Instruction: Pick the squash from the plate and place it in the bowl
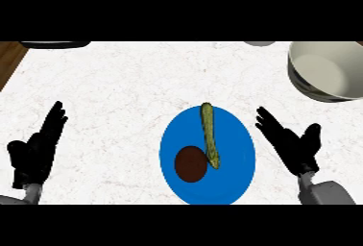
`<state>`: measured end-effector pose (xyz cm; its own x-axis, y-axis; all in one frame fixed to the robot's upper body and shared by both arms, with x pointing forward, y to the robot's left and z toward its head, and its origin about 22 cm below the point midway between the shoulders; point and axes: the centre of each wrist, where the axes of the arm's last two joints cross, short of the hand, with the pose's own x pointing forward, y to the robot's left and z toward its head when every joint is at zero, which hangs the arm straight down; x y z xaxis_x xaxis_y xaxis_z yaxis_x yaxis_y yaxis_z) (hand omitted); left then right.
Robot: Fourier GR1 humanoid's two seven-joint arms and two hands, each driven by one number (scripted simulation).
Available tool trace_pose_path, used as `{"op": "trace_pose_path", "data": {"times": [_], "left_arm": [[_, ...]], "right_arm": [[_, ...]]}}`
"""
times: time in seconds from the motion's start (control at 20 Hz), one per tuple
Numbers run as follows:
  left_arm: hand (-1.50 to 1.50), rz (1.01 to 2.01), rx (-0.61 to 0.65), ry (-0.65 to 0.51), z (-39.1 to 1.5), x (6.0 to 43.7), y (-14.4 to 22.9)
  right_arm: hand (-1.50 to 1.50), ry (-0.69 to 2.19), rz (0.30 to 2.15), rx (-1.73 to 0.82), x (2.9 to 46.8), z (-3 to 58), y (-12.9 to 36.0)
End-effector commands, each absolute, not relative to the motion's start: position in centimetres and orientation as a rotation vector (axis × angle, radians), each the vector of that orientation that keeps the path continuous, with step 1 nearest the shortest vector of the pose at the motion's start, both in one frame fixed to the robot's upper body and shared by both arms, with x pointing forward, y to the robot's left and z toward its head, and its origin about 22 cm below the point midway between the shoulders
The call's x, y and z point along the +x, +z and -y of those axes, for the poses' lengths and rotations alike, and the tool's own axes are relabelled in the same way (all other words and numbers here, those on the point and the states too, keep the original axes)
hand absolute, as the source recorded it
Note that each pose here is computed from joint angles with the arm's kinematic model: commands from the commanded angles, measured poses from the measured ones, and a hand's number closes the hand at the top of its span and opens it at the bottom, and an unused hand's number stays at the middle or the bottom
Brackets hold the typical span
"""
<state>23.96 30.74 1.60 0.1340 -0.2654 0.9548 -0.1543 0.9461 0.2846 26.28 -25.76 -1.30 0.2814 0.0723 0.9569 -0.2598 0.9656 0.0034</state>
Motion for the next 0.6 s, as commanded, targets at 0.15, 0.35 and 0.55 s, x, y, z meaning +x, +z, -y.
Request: {"op": "trace_pose_path", "data": {"times": [0.15,0.35,0.55], "left_arm": [[0.0,1.494,0.051,-0.098,-25.6,24.7,2.5],[0.0,1.458,-0.089,-0.062,-23.7,24.2,2.1],[0.0,1.476,-0.206,-0.11,-22.0,25.2,3.1]], "right_arm": [[1.5,0.283,1.611,-0.167,27.6,23.6,4.0],[1.5,0.159,1.508,-0.707,27.6,29.6,3.9],[-1.5,0.121,1.809,-0.597,25.1,18.6,4.4]]}}
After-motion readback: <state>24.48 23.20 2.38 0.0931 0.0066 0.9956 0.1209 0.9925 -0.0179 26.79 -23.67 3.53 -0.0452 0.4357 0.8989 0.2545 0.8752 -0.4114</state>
